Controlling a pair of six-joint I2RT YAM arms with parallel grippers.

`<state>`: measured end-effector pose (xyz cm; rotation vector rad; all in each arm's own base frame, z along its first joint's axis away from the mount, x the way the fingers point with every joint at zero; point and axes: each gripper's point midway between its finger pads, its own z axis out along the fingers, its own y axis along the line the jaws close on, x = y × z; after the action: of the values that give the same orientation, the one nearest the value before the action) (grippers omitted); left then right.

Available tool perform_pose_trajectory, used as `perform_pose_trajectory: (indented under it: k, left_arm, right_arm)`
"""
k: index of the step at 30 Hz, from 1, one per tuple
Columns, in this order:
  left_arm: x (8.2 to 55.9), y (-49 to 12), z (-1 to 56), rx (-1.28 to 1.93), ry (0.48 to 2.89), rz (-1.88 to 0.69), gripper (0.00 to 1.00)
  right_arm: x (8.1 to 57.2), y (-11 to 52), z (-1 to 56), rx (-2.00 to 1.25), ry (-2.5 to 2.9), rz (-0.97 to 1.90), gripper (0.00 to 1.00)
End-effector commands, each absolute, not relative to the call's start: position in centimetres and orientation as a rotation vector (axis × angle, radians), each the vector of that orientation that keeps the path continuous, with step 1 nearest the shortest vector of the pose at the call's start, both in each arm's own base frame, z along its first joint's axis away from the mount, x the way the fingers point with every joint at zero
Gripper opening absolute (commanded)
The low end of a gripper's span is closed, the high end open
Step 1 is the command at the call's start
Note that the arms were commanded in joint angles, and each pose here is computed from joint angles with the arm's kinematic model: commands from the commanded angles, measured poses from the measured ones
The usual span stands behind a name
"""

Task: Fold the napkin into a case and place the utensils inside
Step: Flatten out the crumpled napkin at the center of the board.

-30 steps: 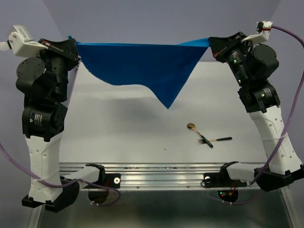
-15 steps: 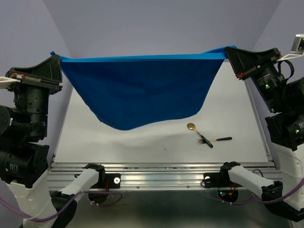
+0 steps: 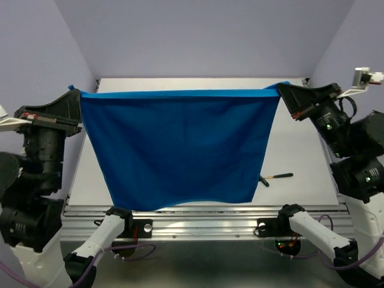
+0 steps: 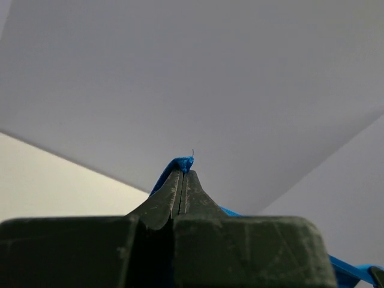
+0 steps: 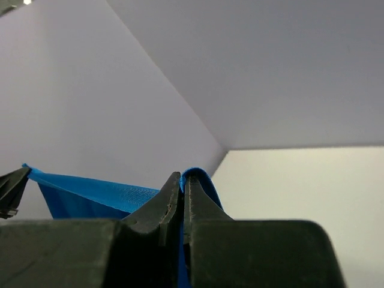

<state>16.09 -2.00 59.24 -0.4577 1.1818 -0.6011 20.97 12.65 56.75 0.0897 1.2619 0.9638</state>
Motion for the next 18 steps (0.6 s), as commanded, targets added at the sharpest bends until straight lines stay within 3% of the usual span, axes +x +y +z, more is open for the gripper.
perform_pose_trajectory:
  k: [1,10,16,18]
  left_arm:
    - [20.4,3.3,55.2,-0.692,1.169,-0.290,0.00]
    - [33.7,0.6,39.2,-0.681,1.527,-0.166,0.00]
    - [42.0,1.5,29.5,-0.702,1.793,-0.157,0.00]
    - [44.2,1.7,26.9,-0.712,1.859,-0.142,0.00]
  right_arm:
    - [27.2,8.9,51.5,0.341,1.343,0.711,0.01]
    - [38.6,11.8,32.2,0.414,1.771,0.521,0.01]
    - [44.1,13.2,23.7,0.437,1.946,0.426,0.01]
    - [46.0,13.5,23.7,0.439,1.942,0.405,0.01]
